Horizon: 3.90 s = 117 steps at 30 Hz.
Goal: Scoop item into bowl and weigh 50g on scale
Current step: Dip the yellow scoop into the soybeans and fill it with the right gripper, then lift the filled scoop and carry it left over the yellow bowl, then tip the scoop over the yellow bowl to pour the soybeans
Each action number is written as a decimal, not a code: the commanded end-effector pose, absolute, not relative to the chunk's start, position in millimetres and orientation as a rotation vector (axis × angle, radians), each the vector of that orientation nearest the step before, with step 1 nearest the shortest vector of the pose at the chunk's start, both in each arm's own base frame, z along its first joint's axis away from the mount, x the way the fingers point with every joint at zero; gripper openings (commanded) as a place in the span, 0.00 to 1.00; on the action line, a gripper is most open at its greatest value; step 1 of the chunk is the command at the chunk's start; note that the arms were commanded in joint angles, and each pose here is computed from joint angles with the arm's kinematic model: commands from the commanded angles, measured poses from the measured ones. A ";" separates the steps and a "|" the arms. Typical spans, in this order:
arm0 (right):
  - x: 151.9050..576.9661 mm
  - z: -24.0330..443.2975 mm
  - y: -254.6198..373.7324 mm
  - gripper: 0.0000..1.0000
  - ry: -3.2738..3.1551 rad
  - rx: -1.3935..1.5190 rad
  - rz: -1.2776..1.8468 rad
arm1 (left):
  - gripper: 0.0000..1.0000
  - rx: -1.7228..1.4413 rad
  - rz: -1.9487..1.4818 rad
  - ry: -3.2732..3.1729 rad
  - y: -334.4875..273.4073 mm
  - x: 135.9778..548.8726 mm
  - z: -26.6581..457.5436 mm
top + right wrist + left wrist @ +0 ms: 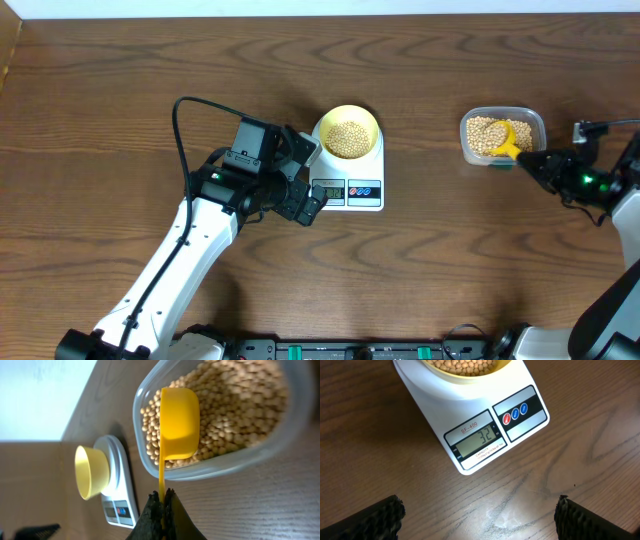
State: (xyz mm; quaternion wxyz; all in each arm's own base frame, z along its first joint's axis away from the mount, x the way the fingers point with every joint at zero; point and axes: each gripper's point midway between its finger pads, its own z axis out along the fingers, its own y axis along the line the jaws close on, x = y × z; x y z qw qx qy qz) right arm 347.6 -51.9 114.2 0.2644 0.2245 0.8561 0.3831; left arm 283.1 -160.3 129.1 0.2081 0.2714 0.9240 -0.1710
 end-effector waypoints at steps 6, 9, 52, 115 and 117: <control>342.6 130.2 -62.7 0.01 2.177 0.806 1.252 | 0.98 0.773 -0.463 2.576 -159.1 282.1 125.2; 340.9 133.7 -68.1 0.01 2.143 0.860 1.288 | 0.98 0.772 -0.464 2.576 -159.2 282.1 125.3; 350.5 189.1 62.2 0.01 2.148 0.487 1.837 | 0.98 0.773 -0.464 2.576 -159.2 282.1 125.3; 382.8 157.8 210.6 0.01 2.149 -0.421 0.986 | 0.98 0.773 -0.464 2.576 -159.2 282.1 125.3; 382.6 157.7 210.8 0.01 2.150 -0.421 0.987 | 0.98 0.773 -0.463 2.576 -159.1 282.1 125.2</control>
